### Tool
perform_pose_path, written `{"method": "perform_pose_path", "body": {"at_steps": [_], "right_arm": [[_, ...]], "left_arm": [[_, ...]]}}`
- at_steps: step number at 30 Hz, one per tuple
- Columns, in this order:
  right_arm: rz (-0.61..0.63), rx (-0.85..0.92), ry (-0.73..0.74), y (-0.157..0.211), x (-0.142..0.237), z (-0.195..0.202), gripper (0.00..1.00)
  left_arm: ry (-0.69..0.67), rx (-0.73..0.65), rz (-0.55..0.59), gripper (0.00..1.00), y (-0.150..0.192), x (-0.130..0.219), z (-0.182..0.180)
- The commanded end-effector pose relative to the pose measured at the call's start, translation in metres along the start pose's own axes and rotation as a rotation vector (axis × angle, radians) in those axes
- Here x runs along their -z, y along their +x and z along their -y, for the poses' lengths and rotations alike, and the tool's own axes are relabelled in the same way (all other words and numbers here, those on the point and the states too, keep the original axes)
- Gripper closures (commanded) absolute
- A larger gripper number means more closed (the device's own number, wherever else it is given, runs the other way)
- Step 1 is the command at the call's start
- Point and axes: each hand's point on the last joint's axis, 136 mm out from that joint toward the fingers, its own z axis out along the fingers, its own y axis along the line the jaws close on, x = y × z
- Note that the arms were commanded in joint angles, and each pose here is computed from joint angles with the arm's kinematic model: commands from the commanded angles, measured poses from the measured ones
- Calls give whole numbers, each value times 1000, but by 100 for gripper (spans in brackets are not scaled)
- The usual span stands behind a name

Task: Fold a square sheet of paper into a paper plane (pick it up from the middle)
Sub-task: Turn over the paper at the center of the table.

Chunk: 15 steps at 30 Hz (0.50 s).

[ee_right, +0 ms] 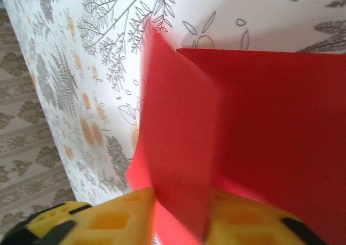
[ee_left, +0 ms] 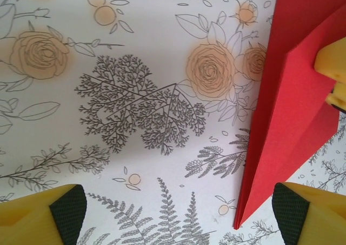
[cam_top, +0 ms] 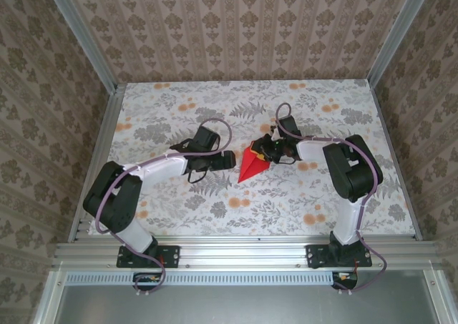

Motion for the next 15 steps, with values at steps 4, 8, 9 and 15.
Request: {"method": "perform_pose_path", "body": {"at_steps": [4, 8, 9, 15], "right_arm": [[2, 44, 19, -1, -6, -1, 93], [24, 133, 110, -7, 4, 1, 100], [30, 158, 130, -8, 9, 0, 100], [56, 355, 300, -11, 50, -6, 100]], "left_arm": [[33, 61, 33, 6, -12, 17, -9], [26, 87, 57, 3, -19, 26, -25], [25, 97, 64, 2, -21, 28, -31], [20, 169, 109, 0, -36, 46, -62]]}}
